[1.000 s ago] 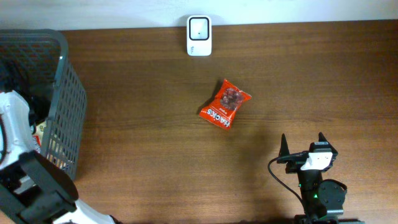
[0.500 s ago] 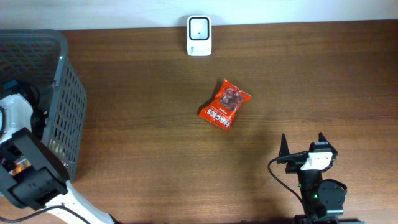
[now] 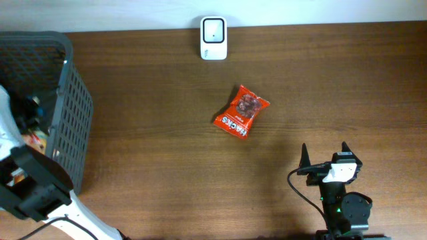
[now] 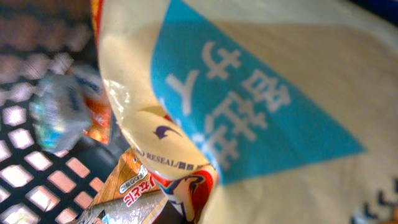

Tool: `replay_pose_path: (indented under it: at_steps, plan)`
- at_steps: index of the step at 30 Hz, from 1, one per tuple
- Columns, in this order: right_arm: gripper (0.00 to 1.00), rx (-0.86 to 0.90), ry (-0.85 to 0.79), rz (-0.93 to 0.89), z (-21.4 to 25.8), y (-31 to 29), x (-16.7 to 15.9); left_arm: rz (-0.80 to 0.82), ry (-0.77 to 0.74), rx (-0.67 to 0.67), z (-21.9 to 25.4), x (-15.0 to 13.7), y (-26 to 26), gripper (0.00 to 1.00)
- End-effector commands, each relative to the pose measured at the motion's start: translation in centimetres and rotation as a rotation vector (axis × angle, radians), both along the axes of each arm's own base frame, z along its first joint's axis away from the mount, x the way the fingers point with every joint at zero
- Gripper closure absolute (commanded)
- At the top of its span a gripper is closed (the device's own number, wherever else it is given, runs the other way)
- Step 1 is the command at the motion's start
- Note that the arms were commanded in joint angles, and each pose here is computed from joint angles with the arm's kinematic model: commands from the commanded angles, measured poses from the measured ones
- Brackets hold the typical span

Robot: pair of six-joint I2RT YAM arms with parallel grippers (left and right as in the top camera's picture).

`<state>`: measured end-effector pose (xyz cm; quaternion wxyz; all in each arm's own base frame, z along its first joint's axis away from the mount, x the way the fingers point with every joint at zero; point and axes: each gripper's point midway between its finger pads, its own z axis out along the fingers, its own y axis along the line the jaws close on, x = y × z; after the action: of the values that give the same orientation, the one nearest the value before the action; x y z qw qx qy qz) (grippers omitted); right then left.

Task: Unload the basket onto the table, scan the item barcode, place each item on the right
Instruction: 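Reach the left gripper into the basket and grasp the yellow chip bag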

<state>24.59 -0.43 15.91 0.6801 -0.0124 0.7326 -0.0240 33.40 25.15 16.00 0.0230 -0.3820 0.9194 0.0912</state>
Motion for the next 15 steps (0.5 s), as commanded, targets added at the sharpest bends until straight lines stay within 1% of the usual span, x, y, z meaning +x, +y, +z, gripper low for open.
replay_pose_path:
  at_steps: [1,2,5,6,7,8,9,12,13,14,15]
  plan:
    - [0.02,0.007,0.003,-0.001,-0.3,0.1,0.0,-0.021,-0.267,0.034,9.1,2.7,-0.6,1.00]
    - [0.02,0.007,0.003,-0.001,-0.3,0.1,0.0,-0.028,-0.323,0.052,11.3,2.9,-0.8,1.00]
    - [0.02,0.007,0.003,-0.001,-0.3,0.1,0.0,-0.093,-0.560,0.082,18.7,3.7,-3.0,1.00]
    - [0.02,0.007,0.003,-0.001,-0.3,0.1,0.0,-0.172,-0.653,0.067,21.1,4.2,-4.6,1.00]
    - [0.01,0.007,0.003,-0.001,-0.3,0.1,0.0,-0.277,-0.773,0.027,24.0,4.5,-7.4,1.00]
    - [0.02,0.007,0.003,-0.001,-0.3,0.1,0.0,-0.351,-0.862,0.000,26.4,4.5,-10.0,1.00]
    - [0.02,0.007,0.003,-0.001,-0.3,0.1,0.0,-0.406,-0.917,0.001,28.3,4.1,-12.0,1.00]
    - [0.02,0.007,0.003,-0.001,-0.3,0.1,0.0,-0.555,-0.986,-0.010,31.0,3.5,-17.7,1.00]
    - [0.02,0.007,0.003,-0.001,-0.3,0.1,0.0,-0.620,-0.998,-0.039,31.3,3.5,-20.4,1.00]
    - [0.02,0.007,0.003,-0.001,-0.3,0.1,0.0,-0.714,-1.005,-0.093,31.5,3.7,-24.1,1.00]
    - [0.02,0.007,0.003,-0.001,-0.3,0.1,0.0,-0.767,-0.998,-0.124,31.3,3.8,-26.3,1.00]
